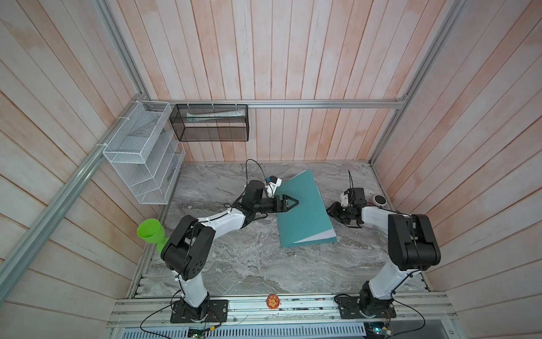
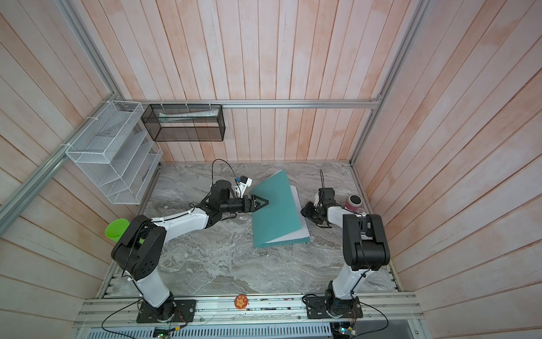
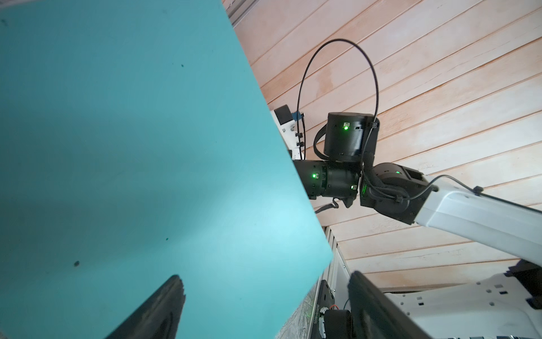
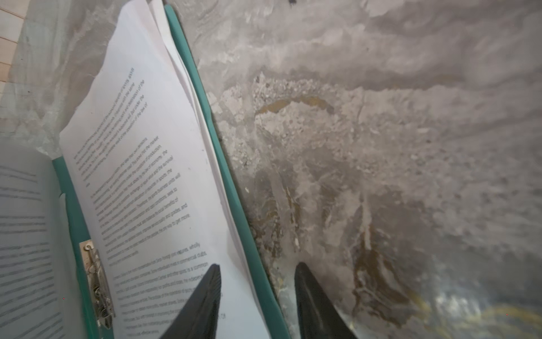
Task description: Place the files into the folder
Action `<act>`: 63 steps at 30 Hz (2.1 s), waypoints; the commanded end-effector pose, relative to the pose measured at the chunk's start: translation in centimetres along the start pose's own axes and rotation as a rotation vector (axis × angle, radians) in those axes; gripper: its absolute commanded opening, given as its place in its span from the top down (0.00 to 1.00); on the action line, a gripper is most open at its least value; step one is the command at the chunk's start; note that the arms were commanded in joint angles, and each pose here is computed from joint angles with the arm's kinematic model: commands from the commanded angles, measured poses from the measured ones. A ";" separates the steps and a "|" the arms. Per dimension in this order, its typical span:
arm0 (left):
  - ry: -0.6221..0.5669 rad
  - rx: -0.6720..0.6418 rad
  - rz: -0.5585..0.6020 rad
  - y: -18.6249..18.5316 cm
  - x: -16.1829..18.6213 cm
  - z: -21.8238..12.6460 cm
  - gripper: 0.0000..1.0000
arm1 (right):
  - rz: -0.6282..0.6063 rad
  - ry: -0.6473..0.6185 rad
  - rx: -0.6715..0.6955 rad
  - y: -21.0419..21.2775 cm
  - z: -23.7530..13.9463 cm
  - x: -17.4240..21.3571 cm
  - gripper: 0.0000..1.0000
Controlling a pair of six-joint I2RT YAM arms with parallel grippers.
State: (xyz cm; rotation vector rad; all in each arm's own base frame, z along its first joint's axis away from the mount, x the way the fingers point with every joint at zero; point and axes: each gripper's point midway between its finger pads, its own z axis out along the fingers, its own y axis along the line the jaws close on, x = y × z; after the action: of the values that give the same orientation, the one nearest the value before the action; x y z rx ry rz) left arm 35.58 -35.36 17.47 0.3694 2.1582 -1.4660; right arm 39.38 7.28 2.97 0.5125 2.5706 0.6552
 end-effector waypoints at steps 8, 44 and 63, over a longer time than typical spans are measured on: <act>0.012 0.000 0.018 0.5 0.3 0.9 0.10 | 0.058 0.004 0.068 -2.5 -0.9 0.5 0.56; -0.390 -0.581 0.063 7.9 -0.3 -20.8 0.07 | -0.083 0.166 -0.072 8.2 1.7 5.6 0.61; -0.940 -1.215 0.408 15.4 -0.7 -35.9 0.00 | -0.295 -0.436 -0.098 9.5 -10.2 -0.6 0.57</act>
State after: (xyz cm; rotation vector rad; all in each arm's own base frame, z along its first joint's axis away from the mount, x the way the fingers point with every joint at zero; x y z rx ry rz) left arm 34.33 2.64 14.50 -0.2762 1.7542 0.0772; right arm 35.69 13.25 12.74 0.2162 2.3110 0.6381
